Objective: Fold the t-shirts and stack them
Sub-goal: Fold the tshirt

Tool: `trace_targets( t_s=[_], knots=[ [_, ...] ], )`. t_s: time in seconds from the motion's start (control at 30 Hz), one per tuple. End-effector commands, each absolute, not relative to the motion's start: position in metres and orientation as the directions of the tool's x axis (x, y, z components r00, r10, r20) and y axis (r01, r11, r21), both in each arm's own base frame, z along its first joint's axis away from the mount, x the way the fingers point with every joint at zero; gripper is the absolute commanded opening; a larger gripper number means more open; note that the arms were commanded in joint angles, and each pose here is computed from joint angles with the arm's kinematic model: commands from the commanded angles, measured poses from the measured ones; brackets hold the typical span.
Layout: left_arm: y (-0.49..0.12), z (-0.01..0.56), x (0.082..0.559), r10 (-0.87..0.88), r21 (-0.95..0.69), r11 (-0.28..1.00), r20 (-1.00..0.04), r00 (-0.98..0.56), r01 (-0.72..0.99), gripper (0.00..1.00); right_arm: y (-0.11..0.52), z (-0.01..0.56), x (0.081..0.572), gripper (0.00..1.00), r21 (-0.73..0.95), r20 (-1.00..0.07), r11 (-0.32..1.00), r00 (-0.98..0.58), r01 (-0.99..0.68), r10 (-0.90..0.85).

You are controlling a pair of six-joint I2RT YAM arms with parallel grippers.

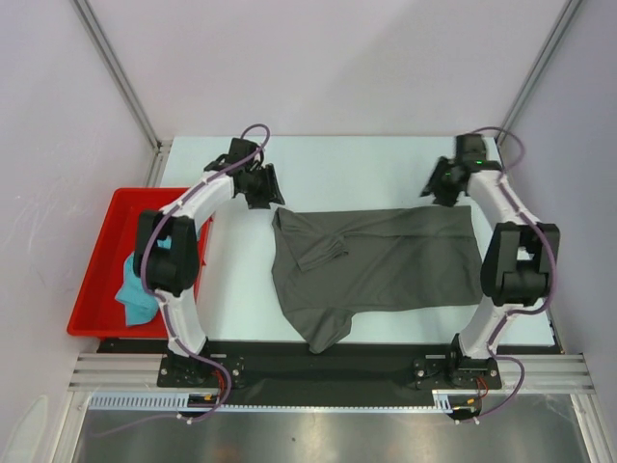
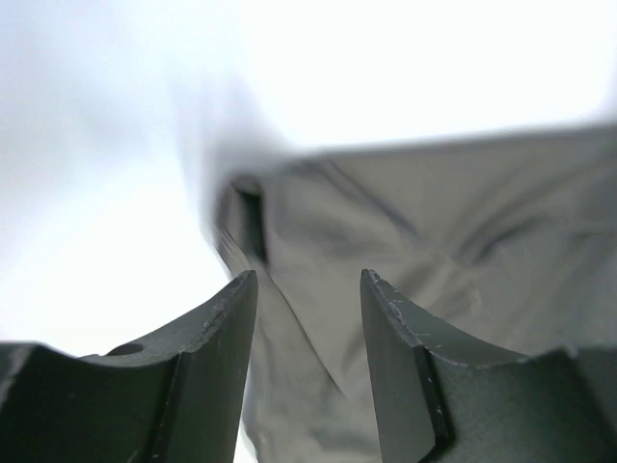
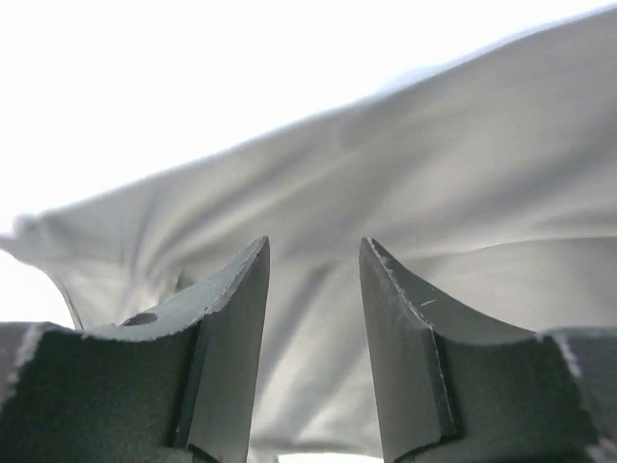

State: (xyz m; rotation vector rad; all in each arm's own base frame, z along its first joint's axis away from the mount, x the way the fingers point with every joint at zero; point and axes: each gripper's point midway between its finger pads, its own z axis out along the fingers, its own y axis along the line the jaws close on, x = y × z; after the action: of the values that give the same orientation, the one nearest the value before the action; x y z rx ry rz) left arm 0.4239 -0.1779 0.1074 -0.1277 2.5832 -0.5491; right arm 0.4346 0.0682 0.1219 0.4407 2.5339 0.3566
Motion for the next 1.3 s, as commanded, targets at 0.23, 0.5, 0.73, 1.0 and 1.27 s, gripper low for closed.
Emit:
trace_targets(
  t_s=[0.23, 0.5, 0.73, 1.0, 1.27],
  knots=[
    [-0.175, 0.079, 0.469, -0.229, -0.468, 0.884, -0.413, -0.881, -0.010, 0.63, -0.077, 0.115, 0.459, 0.62, 0.311, -0.565, 0.826, -0.608, 0.469, 0.558],
    [-0.177, 0.057, 0.472, -0.215, -0.479, 0.878, -0.370, -0.904, -0.012, 0.63, -0.112, 0.087, 0.465, 0.63, 0.345, -0.519, 0.815, -0.629, 0.466, 0.579],
    [-0.180, 0.047, 0.465, -0.200, -0.492, 0.871, -0.335, -0.921, -0.010, 0.54, -0.125, 0.065, 0.467, 0.57, 0.347, -0.459, 0.815, -0.674, 0.463, 0.579],
    [-0.189, 0.047, 0.459, -0.211, -0.544, 0.839, -0.311, -0.927, -0.008, 0.44, -0.119, 0.052, 0.462, 0.50, 0.356, -0.434, 0.818, -0.695, 0.451, 0.573],
    [-0.188, 0.050, 0.457, -0.199, -0.540, 0.842, -0.311, -0.929, 0.001, 0.41, -0.120, 0.044, 0.471, 0.43, 0.371, -0.428, 0.813, -0.694, 0.449, 0.579]
  ],
)
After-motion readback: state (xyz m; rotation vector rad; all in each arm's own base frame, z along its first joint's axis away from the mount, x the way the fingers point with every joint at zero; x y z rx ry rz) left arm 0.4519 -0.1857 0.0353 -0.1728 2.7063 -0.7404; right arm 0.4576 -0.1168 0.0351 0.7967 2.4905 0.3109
